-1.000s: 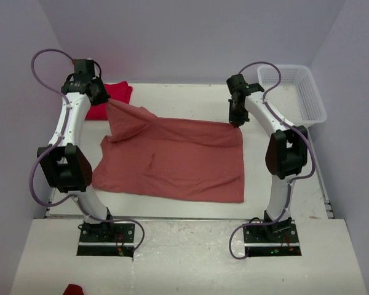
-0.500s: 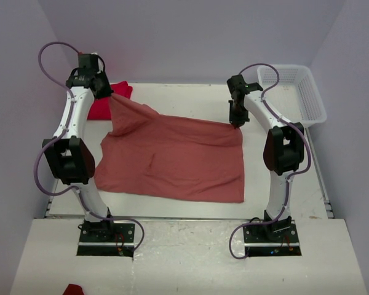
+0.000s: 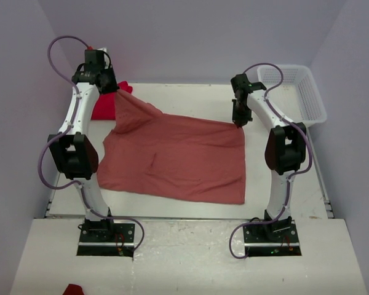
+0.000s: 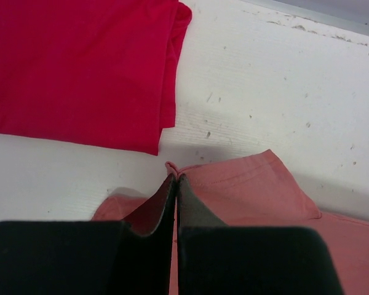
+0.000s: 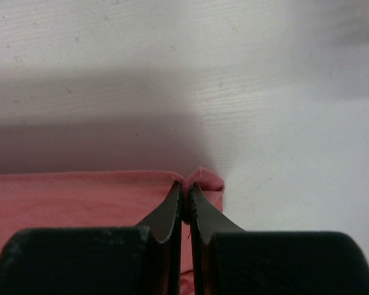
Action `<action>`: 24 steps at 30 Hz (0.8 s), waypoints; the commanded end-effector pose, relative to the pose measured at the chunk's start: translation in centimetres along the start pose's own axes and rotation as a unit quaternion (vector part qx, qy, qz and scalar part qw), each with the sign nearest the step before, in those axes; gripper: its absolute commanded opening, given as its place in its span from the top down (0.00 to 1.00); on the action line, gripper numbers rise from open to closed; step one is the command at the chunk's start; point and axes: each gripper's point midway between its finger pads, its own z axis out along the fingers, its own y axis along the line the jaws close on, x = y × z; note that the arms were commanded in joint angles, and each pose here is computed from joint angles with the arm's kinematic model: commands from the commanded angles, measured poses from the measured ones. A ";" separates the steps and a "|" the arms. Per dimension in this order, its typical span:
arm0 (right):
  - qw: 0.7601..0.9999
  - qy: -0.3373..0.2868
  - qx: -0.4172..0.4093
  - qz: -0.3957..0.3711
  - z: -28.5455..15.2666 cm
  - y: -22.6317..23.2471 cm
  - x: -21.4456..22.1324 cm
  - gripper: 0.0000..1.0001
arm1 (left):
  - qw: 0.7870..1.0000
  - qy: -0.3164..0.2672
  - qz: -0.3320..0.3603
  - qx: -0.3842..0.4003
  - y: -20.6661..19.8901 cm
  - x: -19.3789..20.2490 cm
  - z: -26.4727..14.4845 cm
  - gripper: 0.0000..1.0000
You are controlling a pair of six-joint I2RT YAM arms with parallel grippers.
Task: Fold and stack the t-shirts
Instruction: Fold the other side of the tshirt into a rectangle
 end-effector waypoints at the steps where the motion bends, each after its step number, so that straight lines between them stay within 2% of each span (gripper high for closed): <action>1: 1.000 -0.016 -0.003 -0.003 -0.3 -0.2 -1.1 1.00 | 0.999 -0.029 0.015 -0.006 0.2 -1.9 -1.1 1.00; 5: 1.000 -0.026 -0.002 -0.005 -0.2 -0.2 -1.9 1.00 | 0.999 -0.033 0.006 -0.036 1.2 -1.9 -1.7 1.00; 16: 0.999 -0.039 -0.013 -0.011 0.3 0.9 -4.1 1.00 | 0.999 -0.032 0.005 -0.034 1.1 -1.9 -1.5 1.00; 18: 0.999 -0.039 -0.016 -0.010 0.1 1.0 -4.4 1.00 | 0.999 -0.032 0.014 -0.017 -0.5 -1.8 -1.5 1.00; 24: 0.999 -0.030 -0.018 0.000 -0.6 0.7 -3.3 1.00 | 0.999 -0.026 0.018 -0.005 -1.4 -1.2 -1.9 1.00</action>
